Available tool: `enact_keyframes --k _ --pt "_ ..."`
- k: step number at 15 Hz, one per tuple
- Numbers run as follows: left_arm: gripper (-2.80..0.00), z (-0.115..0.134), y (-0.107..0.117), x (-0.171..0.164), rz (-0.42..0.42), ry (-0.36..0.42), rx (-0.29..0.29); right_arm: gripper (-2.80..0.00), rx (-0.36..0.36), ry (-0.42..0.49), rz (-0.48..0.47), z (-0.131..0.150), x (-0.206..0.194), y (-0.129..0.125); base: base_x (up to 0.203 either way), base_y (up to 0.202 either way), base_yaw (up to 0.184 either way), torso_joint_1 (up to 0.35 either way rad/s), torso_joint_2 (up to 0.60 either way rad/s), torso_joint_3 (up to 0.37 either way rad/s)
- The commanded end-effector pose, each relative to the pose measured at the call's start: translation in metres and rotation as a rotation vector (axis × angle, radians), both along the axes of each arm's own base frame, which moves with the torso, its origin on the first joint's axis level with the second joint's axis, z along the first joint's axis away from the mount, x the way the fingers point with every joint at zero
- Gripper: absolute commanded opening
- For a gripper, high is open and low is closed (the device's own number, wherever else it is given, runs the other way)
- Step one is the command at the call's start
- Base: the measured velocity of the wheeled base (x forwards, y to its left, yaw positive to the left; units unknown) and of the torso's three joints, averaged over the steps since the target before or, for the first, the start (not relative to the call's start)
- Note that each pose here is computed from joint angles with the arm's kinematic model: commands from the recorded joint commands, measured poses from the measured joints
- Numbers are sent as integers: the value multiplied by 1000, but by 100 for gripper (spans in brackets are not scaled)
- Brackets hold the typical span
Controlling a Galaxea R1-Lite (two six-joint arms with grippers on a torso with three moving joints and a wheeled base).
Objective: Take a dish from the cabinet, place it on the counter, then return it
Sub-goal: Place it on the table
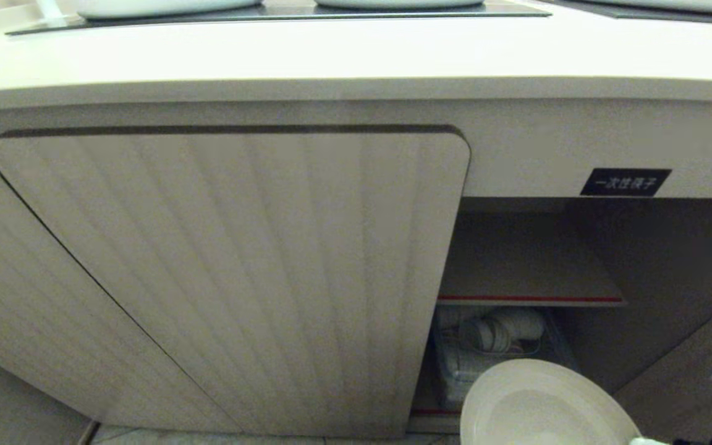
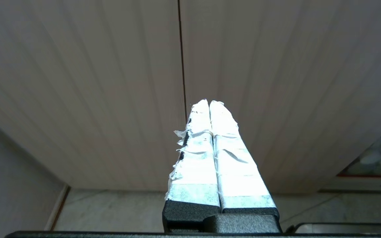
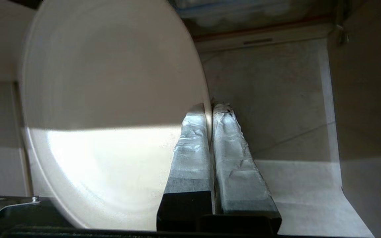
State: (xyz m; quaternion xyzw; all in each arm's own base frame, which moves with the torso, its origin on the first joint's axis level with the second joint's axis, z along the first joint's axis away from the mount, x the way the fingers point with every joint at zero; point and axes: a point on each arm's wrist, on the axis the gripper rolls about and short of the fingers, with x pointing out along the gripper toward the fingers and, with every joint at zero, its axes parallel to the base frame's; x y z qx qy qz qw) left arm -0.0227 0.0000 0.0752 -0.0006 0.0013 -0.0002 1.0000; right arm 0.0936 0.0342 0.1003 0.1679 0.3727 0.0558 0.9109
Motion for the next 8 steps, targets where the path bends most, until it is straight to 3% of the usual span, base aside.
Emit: enact_keyframes --k 1,8 --pt "-280 0 0 0 0 -3 0 -280 1 1 -1 0 0 0 0 0 0 207 -534 -291" --pt "-280 0 0 0 0 -3 0 -280 1 3 0 0 0 0 0 0 0 183 -507 -288"
